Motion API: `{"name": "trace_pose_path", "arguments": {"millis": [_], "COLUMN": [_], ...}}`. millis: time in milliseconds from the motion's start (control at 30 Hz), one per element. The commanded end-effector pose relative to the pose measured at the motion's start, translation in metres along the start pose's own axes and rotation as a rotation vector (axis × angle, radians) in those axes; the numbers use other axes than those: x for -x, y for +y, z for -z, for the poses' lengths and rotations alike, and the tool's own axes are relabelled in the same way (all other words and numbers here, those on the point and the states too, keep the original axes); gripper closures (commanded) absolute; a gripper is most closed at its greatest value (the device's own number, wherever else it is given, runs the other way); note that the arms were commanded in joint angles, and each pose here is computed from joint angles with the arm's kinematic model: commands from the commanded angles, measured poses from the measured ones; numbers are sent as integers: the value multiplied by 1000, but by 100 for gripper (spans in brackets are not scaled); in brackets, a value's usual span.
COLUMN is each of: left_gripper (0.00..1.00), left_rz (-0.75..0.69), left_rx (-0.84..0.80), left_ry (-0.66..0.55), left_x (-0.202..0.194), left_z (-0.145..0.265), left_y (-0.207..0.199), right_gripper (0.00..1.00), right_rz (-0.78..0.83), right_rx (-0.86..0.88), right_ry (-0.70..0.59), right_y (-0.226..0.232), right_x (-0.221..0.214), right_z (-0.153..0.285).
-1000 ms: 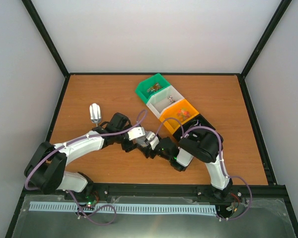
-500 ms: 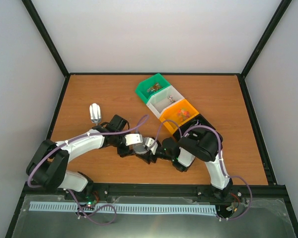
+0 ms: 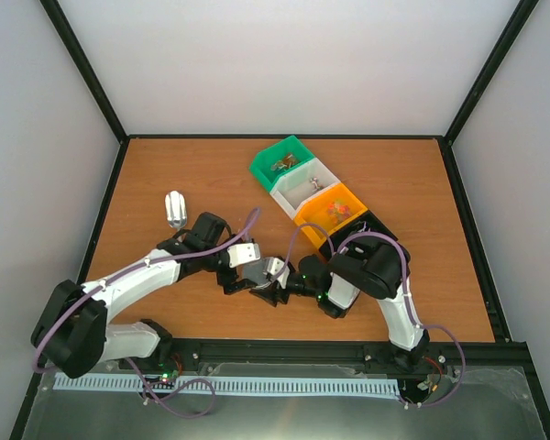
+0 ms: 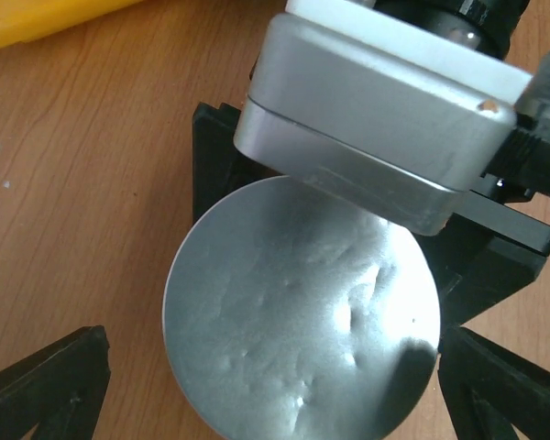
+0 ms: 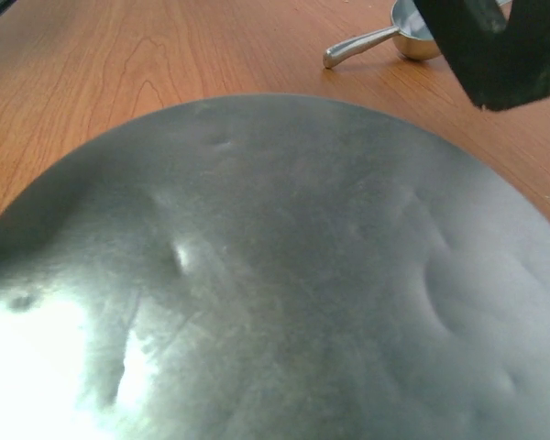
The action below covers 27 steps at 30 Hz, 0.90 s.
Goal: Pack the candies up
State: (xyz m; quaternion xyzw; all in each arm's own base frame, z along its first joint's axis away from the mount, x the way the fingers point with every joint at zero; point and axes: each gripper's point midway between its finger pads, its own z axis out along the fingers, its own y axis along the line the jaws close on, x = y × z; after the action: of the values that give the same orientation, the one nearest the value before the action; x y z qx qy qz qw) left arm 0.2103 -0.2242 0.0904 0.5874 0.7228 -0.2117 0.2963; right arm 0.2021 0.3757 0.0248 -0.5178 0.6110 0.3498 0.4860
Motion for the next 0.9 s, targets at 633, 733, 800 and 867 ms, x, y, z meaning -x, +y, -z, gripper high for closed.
{"name": "trace_pose_path", "arguments": {"millis": [633,733,800,867], "left_gripper": [4,6,8,10], "left_rz": [-97,-96,-93,-91], "left_rx": [-34,-36,-39,-38], "left_ry": [16,25,27,28], "left_x": [16,15,15,16], "left_z": [-15,-18,-19,-19], "left_y": [-11,-11,-10,-9], "right_gripper": [36,36,36,36], "right_rz": [-1,2,4,5], "right_rx": [30,28,28,29], "right_ry": [13,14,13,12], "right_y": [7,7,7,7], "right_x": [-6,-6,-6,-6], "right_z": [-7,-6,-6,-6]}}
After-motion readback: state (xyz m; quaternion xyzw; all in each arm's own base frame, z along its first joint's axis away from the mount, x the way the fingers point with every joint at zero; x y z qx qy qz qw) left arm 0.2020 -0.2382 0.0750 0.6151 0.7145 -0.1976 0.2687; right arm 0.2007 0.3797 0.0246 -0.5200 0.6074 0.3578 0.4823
